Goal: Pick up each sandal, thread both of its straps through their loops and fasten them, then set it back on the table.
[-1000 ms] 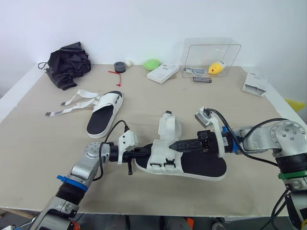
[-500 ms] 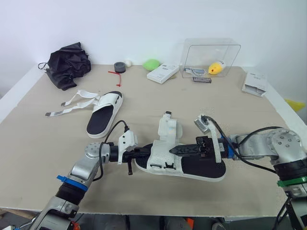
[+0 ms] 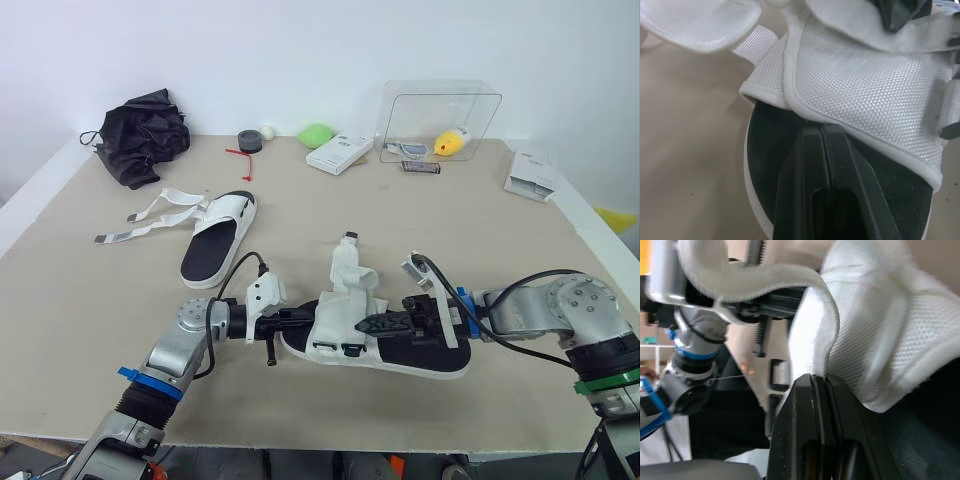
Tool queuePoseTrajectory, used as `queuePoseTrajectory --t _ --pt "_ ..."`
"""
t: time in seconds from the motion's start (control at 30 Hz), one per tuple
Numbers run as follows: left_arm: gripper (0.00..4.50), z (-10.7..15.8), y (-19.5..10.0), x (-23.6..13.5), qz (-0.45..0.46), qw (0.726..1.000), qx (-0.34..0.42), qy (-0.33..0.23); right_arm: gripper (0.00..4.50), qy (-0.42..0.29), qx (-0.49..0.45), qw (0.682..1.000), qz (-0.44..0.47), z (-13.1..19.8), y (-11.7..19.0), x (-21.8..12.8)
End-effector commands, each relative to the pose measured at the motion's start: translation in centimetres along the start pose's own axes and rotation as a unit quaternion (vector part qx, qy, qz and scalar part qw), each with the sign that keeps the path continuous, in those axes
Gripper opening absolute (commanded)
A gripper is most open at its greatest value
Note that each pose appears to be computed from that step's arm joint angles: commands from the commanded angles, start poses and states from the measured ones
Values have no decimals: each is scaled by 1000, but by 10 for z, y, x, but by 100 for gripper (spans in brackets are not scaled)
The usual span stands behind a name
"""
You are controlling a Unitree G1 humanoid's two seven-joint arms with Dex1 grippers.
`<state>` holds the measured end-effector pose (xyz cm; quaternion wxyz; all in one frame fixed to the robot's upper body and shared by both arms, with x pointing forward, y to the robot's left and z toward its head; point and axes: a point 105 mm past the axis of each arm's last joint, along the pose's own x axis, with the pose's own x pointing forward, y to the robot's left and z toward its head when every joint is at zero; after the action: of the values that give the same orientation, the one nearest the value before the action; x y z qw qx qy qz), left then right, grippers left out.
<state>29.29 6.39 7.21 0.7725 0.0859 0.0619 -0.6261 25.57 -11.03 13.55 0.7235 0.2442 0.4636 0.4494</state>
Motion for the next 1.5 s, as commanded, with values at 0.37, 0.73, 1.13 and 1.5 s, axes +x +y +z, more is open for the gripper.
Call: queuePoseTrajectory --t 0.37,0.73,1.13,1.5 --pt "0 -73 -14 -14 19 987 -110 118 13 58 -181 982 -21 -33 19 6" --pt "0 -73 -14 -12 17 987 -111 117 297 40 -202 978 -40 -26 2 -11" --pt "0 -73 -12 -10 14 987 -111 117 342 90 -239 964 75 -78 51 -43" --pt "0 -73 -12 -10 12 987 -110 117 342 12 -176 984 -25 -57 7 -11"
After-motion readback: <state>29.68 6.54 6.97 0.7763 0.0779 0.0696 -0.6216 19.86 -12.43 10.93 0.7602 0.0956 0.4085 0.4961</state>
